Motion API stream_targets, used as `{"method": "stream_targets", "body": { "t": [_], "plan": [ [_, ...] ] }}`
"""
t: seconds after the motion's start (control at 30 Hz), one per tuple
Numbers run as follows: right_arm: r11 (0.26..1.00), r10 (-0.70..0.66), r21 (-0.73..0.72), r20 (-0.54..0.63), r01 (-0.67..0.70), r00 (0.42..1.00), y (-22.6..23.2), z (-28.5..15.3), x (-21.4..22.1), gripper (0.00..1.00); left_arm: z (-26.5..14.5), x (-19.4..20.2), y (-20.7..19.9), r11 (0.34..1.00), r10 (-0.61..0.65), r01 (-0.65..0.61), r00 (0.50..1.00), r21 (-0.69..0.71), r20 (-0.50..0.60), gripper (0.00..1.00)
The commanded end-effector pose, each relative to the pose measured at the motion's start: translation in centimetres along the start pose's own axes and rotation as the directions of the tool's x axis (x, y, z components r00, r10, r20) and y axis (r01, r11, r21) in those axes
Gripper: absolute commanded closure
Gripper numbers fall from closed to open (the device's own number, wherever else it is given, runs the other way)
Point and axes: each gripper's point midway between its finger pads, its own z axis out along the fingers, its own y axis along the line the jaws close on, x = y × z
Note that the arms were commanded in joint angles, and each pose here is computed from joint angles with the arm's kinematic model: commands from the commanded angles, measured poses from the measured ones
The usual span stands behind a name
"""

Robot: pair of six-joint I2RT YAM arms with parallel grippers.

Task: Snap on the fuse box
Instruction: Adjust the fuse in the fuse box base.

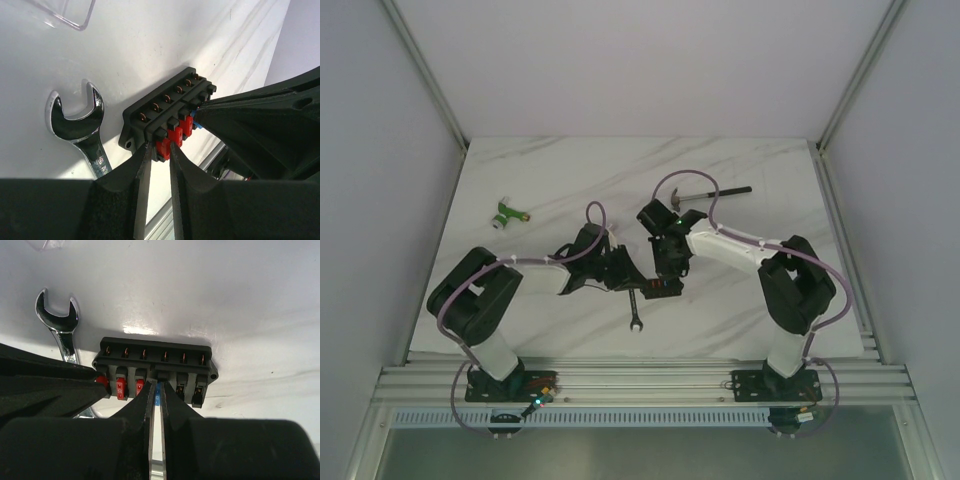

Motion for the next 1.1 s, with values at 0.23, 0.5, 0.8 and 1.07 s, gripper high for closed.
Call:
{"method": "stream_targets", "body": {
  "t": [0.23, 0.5, 0.8, 1.07],
  "plan": [
    [0.976, -0.149, 0.175, 0.117, 0.127, 0.982, -0.1, -4.2, -2.7, 0.82, -1.5, 1.0, 2.8, 0.992, -0.004, 0.007, 1.000, -0.124, 0.023, 0.66],
    [0.976, -0.155, 0.171, 0.128, 0.132, 0.980, 0.5, -4.5, -3.0, 0.68, -1.7, 0.7, 1.7, 0.996, 0.001, 0.003, 0.999, -0.094, 0.039, 0.58],
    [0.963, -0.174, 0.219, 0.060, 0.158, 0.983, -1.7, -2.9, -2.1, 0.68, -1.2, -0.4, -0.2, 0.999, 0.008, -0.006, 0.999, -0.039, 0.048, 0.48],
    [0.963, -0.207, 0.177, 0.006, 0.203, 0.978, -1.0, -1.3, -1.5, 0.68, 0.1, -1.1, -1.3, 1.000, 0.004, -0.004, 0.999, -0.009, 0.040, 0.41]
  ]
}}
